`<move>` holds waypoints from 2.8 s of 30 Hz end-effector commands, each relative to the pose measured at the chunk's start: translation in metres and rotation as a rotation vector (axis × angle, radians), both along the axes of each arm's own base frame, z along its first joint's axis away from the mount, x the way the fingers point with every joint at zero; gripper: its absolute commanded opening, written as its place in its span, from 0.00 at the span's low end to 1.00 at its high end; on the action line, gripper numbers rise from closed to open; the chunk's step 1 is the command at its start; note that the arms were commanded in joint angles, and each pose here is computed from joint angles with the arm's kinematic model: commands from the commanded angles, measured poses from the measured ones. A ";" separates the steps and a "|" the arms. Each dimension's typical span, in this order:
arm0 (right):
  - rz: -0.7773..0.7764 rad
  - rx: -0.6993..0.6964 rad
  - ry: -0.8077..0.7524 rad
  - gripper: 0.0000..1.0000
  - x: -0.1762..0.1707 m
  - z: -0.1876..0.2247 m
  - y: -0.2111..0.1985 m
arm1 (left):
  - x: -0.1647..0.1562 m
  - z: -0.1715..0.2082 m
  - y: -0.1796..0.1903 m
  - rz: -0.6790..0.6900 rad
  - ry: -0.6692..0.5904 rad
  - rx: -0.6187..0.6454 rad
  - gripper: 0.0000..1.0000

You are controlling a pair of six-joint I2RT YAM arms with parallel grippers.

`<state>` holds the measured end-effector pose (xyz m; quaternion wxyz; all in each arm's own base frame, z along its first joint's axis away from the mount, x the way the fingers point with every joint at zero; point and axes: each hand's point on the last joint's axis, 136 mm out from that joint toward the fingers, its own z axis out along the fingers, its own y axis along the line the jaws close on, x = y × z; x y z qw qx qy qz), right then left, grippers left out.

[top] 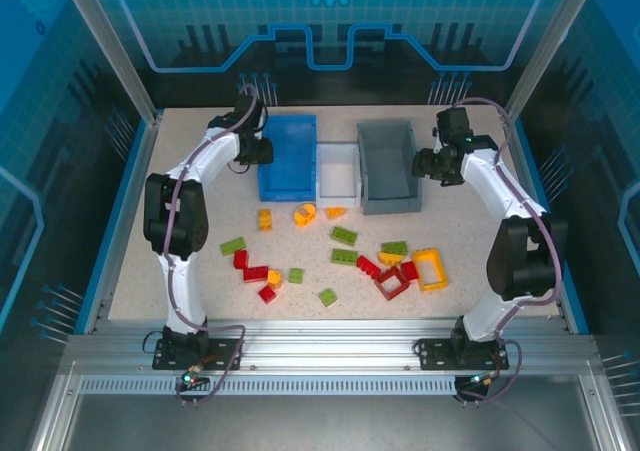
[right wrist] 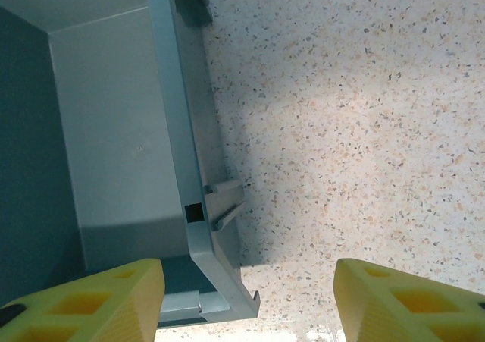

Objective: Sort the legos into containers by color

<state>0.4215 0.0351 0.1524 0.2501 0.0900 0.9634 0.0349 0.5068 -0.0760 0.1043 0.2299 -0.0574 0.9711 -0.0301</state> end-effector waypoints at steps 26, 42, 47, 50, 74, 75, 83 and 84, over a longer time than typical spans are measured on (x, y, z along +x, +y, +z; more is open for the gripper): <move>-0.078 -0.006 -0.010 0.54 -0.096 -0.010 0.017 | -0.085 0.108 -0.073 -0.052 -0.214 -0.312 0.50; -0.221 0.039 0.290 0.40 -0.208 -0.097 -0.019 | -0.310 0.063 -0.340 -0.556 -0.084 -0.672 0.51; -0.211 0.040 0.332 0.30 -0.203 -0.108 -0.021 | -0.327 0.056 -0.358 -0.596 -0.066 -0.676 0.50; -0.205 0.049 0.344 0.28 -0.201 -0.113 -0.019 | -0.331 0.051 -0.362 -0.607 -0.057 -0.671 0.51; -0.228 -0.079 0.225 0.00 -0.177 -0.072 -0.044 | -0.317 0.079 -0.358 -0.618 -0.155 -0.605 0.49; -0.216 -0.088 0.171 0.00 -0.172 -0.058 -0.042 | -0.312 0.085 -0.354 -0.604 -0.168 -0.586 0.49; 0.002 -0.150 -0.097 0.00 -0.091 0.029 0.025 | -0.252 0.130 -0.294 -0.403 -0.262 -0.490 0.50; 0.019 -0.152 -0.108 0.00 -0.077 0.033 0.033 | -0.243 0.136 -0.286 -0.377 -0.270 -0.490 0.50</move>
